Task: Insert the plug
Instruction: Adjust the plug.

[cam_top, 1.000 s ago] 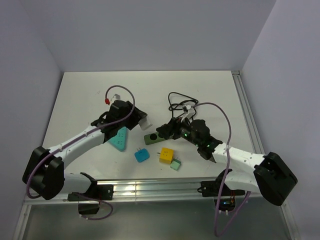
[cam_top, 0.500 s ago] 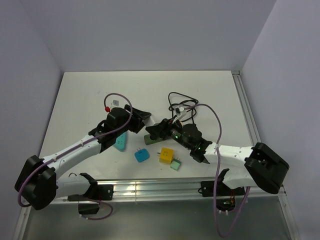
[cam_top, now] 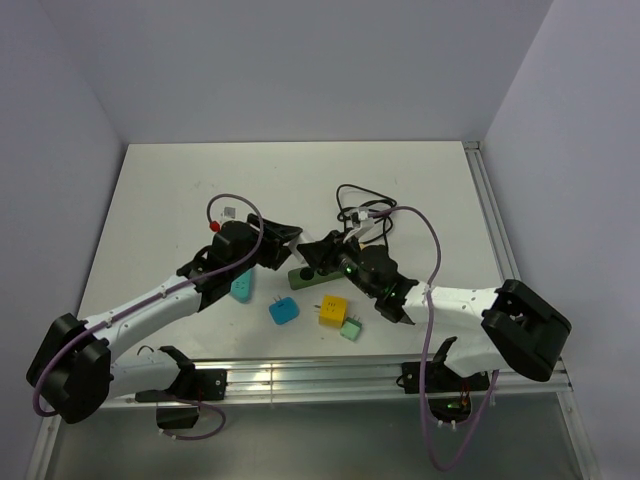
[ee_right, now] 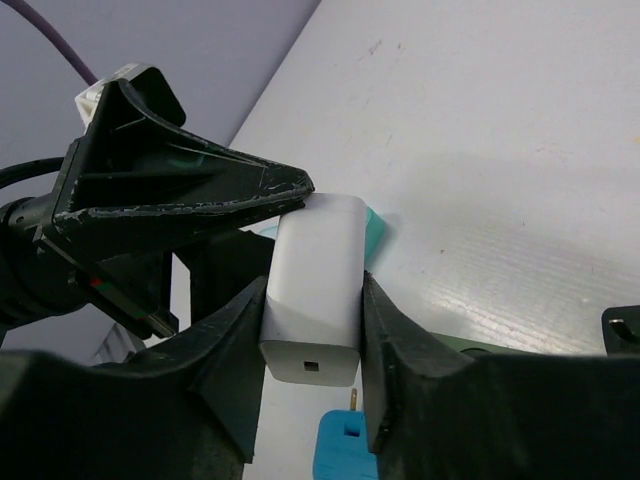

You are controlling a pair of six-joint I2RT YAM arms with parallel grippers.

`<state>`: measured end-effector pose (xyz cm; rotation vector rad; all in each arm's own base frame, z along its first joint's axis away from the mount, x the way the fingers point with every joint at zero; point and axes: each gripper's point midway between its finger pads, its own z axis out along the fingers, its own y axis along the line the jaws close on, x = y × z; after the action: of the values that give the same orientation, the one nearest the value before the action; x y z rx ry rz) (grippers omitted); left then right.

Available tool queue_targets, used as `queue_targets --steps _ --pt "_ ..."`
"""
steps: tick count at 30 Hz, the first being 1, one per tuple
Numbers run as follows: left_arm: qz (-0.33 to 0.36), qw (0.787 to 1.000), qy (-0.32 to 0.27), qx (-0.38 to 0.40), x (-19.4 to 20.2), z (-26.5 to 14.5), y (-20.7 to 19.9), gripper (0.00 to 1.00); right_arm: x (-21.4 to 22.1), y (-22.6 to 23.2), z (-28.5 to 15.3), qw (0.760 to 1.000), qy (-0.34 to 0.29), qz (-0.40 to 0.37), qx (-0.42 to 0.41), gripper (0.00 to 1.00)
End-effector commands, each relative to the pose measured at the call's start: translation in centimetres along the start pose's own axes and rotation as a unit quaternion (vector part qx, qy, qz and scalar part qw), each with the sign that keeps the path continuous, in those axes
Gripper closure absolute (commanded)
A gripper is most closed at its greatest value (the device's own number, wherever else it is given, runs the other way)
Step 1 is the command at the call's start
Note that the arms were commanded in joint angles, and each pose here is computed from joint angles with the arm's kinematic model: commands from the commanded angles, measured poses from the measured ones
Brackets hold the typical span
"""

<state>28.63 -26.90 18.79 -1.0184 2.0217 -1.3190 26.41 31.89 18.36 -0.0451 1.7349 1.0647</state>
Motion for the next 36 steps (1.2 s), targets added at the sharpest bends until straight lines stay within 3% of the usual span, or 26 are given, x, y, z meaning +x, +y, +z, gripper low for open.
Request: queue_targets --steps 1,7,9,10,12,14,22,29,36 --pt "-0.015 0.999 0.001 0.051 0.1 -0.8 -2.9 0.56 -2.7 1.9 0.9 0.999 -0.039 -0.001 -0.015 0.69" --pt "-0.014 0.999 0.006 0.048 0.3 -0.9 -2.4 0.53 -2.5 1.8 0.6 0.999 -0.035 -0.006 -0.014 0.92" --pt "-0.003 0.999 0.011 0.051 0.5 -1.0 -2.7 0.36 -2.4 1.8 0.2 0.999 -0.032 -0.010 -0.016 0.95" --pt "0.018 0.999 0.013 0.036 0.6 -0.8 -2.0 0.20 -2.3 1.7 0.1 0.999 -0.030 -0.013 -0.017 0.96" --pt "0.037 0.999 0.011 0.024 0.5 -0.9 -2.4 0.07 -2.5 1.8 -0.6 0.999 -0.028 -0.025 -0.018 0.99" --pt "0.066 0.998 0.008 0.005 0.3 -1.1 -2.1 0.00 -2.3 1.4 -1.3 0.999 -0.023 -0.039 -0.013 1.00" --pt "0.139 0.989 0.040 -0.020 -2.7 -2.7 -0.3 0.01 -3.4 0.3 -5.4 0.988 -0.001 -0.155 0.003 1.00" --pt "0.122 0.988 0.093 -0.028 -1.7 -2.4 -0.5 0.01 -3.9 0.3 -6.4 0.975 0.018 -0.222 0.002 1.00" --pt "0.089 0.989 0.114 -0.013 -0.4 -2.3 -1.6 0.00 -3.7 0.6 -5.4 0.975 0.017 -0.221 -0.004 1.00"
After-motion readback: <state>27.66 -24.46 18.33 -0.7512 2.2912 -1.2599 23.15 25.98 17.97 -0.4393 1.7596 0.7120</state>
